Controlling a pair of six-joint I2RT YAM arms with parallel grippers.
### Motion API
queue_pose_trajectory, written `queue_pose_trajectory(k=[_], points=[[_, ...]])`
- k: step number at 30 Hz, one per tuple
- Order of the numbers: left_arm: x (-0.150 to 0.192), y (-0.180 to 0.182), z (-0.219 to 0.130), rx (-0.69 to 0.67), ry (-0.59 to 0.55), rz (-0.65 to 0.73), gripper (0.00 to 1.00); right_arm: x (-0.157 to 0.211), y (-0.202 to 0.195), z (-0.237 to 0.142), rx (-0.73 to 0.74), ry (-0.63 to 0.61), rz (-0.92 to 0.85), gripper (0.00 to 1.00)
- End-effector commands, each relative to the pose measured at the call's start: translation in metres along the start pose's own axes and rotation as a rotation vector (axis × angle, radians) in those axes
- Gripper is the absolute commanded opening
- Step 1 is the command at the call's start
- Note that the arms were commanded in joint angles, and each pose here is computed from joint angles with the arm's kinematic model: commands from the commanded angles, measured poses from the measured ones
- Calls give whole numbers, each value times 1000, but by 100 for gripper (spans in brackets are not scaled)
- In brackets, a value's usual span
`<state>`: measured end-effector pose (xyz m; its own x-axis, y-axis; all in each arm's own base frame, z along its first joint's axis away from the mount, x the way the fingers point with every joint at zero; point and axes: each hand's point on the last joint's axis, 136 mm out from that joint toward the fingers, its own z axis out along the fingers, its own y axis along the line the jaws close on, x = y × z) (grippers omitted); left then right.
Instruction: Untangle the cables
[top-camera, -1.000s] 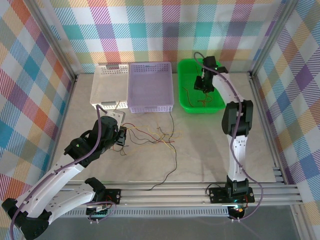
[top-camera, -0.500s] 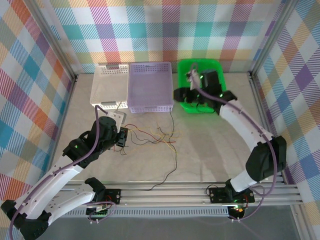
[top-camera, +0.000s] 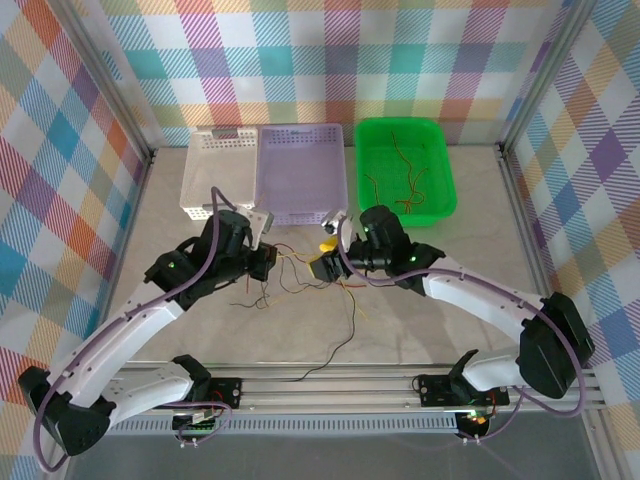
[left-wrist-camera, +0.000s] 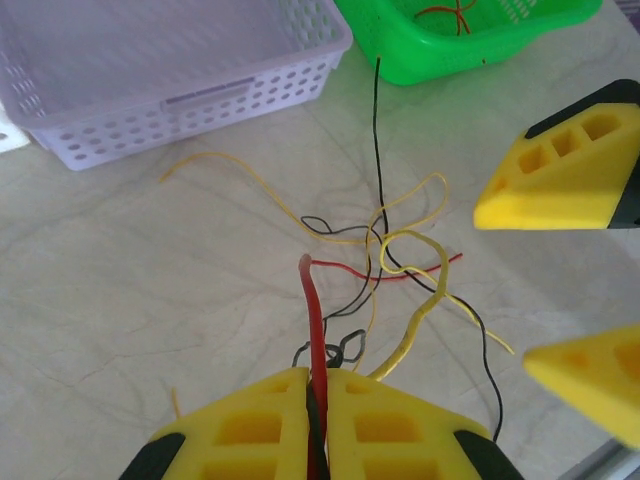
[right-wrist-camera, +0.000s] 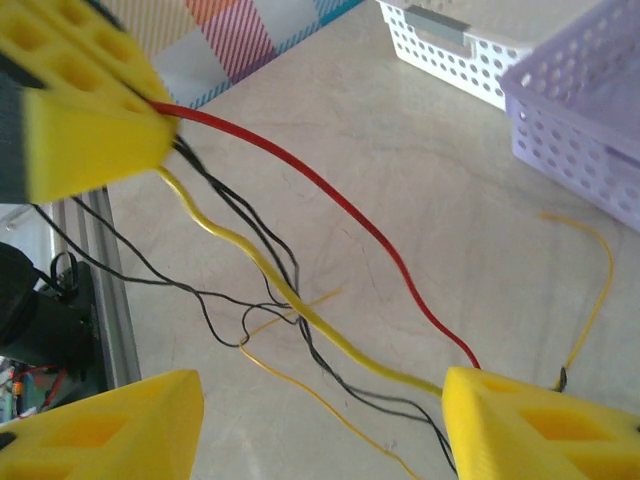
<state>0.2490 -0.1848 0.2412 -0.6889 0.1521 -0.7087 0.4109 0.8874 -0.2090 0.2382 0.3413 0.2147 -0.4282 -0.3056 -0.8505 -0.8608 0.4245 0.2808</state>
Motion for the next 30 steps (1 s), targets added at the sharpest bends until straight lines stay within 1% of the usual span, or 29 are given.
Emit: queue_pose_trajectory(k=[1,5,9,11,13,16,18,19,20,23,26,27,30], points=[[-8,-9,-5,45,0,-28,0,-10,2,6,48,-53,-118,64],[-10,-14,-3,68,6,-32,0,-2,0,20,84,-14,-150,63],[-9,-18,-4,87,11,-26,0,1,-9,27,128,3,-169,62],[-8,-19,-4,94,17,-23,0,2,-10,28,133,8,-172,58],[-6,-21,-4,107,24,-16,0,3,-11,30,135,17,-175,47],[-5,-22,-3,112,29,-13,0,2,-13,30,149,26,-174,19],[-5,-20,-3,105,29,-7,0,-2,-15,26,170,25,-170,6],[-4,-19,-3,97,30,-3,0,-4,-16,23,182,21,-171,1],[-4,-17,-2,88,30,2,0,-7,-17,20,194,14,-175,0],[-3,-11,-1,51,36,22,8,-12,-18,9,227,3,-185,0],[-1,-5,1,21,44,40,21,-17,-18,-1,246,-10,-199,0],[-1,-4,1,10,43,44,28,-19,-19,-4,258,-15,-199,0],[-1,-1,4,-5,47,48,39,-25,-23,-13,292,-17,-196,0]])
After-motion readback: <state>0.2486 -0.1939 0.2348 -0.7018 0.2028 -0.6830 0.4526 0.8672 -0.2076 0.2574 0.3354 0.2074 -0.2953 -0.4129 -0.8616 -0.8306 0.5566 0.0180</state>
